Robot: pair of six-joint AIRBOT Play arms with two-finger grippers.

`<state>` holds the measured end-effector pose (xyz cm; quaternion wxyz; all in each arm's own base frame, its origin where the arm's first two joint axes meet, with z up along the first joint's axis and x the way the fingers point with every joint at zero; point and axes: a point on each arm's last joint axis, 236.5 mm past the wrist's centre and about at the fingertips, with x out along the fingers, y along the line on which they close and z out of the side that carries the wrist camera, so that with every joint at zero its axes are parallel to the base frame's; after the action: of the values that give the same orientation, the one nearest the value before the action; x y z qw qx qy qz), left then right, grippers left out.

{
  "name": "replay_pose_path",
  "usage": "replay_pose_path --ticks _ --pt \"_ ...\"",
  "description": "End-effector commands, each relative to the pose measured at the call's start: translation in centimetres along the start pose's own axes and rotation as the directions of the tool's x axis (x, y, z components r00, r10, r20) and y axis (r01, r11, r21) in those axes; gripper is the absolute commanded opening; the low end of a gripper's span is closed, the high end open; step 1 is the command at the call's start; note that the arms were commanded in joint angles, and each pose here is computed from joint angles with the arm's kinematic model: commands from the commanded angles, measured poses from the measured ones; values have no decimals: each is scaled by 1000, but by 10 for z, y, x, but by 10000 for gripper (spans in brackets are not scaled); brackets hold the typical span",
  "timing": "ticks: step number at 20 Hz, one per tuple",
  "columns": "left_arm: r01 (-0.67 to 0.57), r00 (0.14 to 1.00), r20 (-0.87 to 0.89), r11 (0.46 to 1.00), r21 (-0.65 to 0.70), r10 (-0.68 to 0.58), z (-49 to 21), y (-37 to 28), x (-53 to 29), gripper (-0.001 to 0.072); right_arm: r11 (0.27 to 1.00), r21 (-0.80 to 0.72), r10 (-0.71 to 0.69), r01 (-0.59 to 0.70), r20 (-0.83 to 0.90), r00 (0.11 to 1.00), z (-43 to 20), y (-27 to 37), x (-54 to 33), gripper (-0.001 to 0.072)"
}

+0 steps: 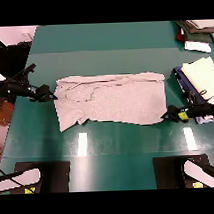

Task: Fold the shirts.

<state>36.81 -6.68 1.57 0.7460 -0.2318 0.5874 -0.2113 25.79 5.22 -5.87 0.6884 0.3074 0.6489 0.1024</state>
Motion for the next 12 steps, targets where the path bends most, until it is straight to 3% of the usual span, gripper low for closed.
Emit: replay_pose_path --ticks 1,6,12 --pt "-15 994 108 996 91 5 23 -31 -42 20 994 -110 20 -14 54 998 30 39 -33 14" --pt "-129 905 424 932 339 -29 62 -143 -185 21 920 -390 112 49 378 919 108 154 -161 14" --pt "-312 671 722 818 483 -170 36 -270 -337 20 781 -579 324 234 696 641 92 282 -352 14"
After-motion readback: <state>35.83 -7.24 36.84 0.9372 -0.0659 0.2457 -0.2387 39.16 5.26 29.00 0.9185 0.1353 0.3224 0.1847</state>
